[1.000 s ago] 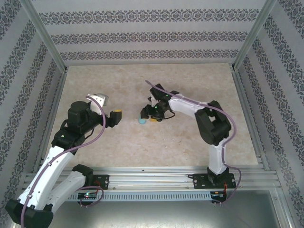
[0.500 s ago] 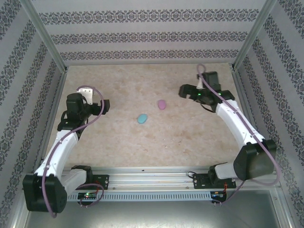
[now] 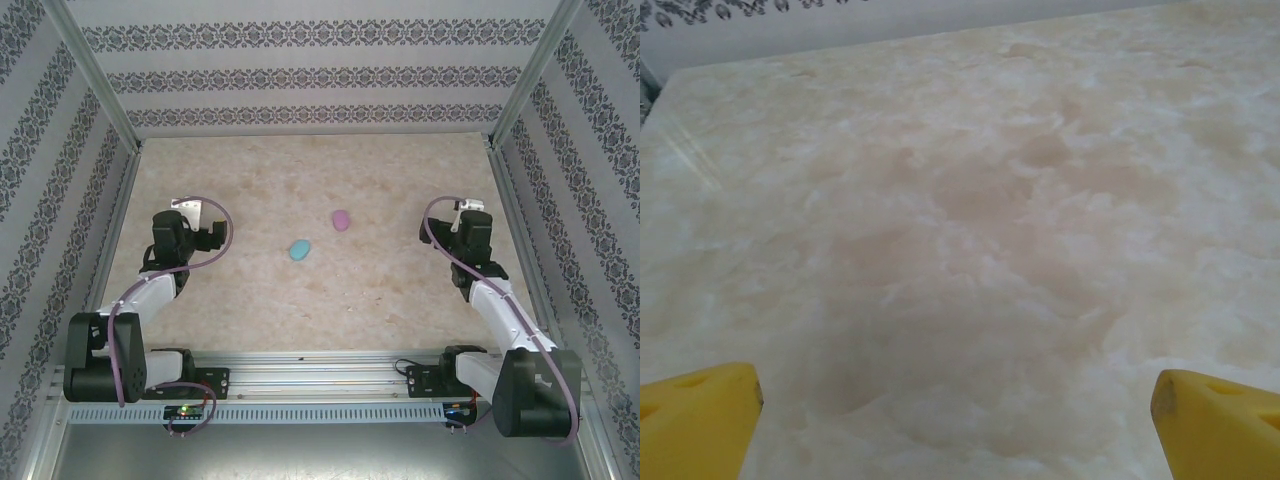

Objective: Insert the wireless bluetooth earbuds into the charging case

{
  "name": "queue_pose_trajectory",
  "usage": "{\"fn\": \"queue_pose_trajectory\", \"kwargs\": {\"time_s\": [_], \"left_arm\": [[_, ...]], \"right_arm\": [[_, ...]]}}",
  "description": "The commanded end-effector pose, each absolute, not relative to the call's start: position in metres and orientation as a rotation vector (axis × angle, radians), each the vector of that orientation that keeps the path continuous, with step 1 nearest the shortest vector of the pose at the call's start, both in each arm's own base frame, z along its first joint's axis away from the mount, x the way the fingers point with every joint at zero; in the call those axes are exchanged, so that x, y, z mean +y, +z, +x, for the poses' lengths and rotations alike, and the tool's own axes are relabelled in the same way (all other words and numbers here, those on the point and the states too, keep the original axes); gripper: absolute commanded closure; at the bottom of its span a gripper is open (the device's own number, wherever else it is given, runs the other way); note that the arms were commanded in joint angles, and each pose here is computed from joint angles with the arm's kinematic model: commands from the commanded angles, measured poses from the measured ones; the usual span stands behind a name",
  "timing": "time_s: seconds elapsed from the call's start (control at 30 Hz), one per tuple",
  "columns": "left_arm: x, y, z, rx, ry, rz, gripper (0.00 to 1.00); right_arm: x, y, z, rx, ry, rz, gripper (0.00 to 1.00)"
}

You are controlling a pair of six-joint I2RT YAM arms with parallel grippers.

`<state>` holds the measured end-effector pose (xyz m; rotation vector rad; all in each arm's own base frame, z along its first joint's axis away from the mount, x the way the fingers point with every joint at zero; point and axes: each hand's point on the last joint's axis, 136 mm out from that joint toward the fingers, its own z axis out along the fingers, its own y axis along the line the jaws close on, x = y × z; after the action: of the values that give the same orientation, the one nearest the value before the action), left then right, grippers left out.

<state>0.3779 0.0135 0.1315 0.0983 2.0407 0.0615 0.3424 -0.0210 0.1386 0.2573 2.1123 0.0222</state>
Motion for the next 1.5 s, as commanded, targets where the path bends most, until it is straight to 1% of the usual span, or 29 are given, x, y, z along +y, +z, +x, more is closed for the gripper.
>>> {"fn": "queue_pose_trajectory", "kwargs": {"time_s": [0.0, 0.17, 0.23, 0.33, 0.4, 0.53, 0.7, 0.83, 0.97, 1.07, 1.17, 1.27, 1.47], "left_arm": [[0.027, 0.15, 0.386, 1.945, 0.141, 0.067, 0.0], [0.032, 0.137, 0.377, 1.952, 0.104, -0.057, 0.0], [0.028, 0.13, 0.372, 1.949, 0.093, -0.029, 0.0], [0.029, 0.132, 0.367, 1.879, 0.107, -0.025, 0.0], [0.028, 0.132, 0.365, 1.866, 0.106, -0.025, 0.0], [0.013, 0.127, 0.371, 1.894, 0.022, 0.043, 0.0], [0.009, 0.119, 0.382, 1.825, -0.061, -0.014, 0.0], [0.009, 0.096, 0.388, 1.825, -0.055, -0.018, 0.0], [0.019, 0.089, 0.396, 1.898, -0.003, -0.077, 0.0], [0.018, 0.087, 0.399, 1.919, 0.061, -0.077, 0.0], [0.017, 0.087, 0.399, 1.919, 0.064, -0.074, 0.0], [0.014, 0.088, 0.398, 1.911, 0.054, -0.059, 0.0], [-0.016, 0.092, 0.39, 1.861, -0.068, 0.124, 0.0]], "right_arm": [[-0.025, 0.146, 0.354, 1.989, 0.001, 0.239, 0.02], [-0.031, 0.131, 0.352, 1.89, -0.024, 0.25, 0.02], [-0.035, 0.129, 0.352, 1.858, -0.051, 0.252, 0.02], [-0.046, 0.128, 0.353, 1.819, -0.1, 0.303, 0.02], [-0.043, 0.129, 0.358, 1.802, -0.087, 0.276, 0.02], [-0.03, 0.12, 0.372, 1.805, -0.027, 0.203, 0.02], [-0.022, 0.107, 0.38, 1.789, -0.023, 0.161, 0.02], [-0.02, 0.101, 0.387, 1.872, -0.046, 0.149, 0.02], [-0.015, 0.106, 0.394, 1.873, -0.089, 0.127, 0.02], [-0.014, 0.106, 0.394, 1.871, -0.09, 0.124, 0.02], [-0.014, 0.106, 0.394, 1.869, -0.087, 0.123, 0.02], [-0.014, 0.107, 0.394, 1.867, -0.09, 0.123, 0.02], [-0.014, 0.106, 0.394, 1.871, -0.09, 0.123, 0.02]]}}
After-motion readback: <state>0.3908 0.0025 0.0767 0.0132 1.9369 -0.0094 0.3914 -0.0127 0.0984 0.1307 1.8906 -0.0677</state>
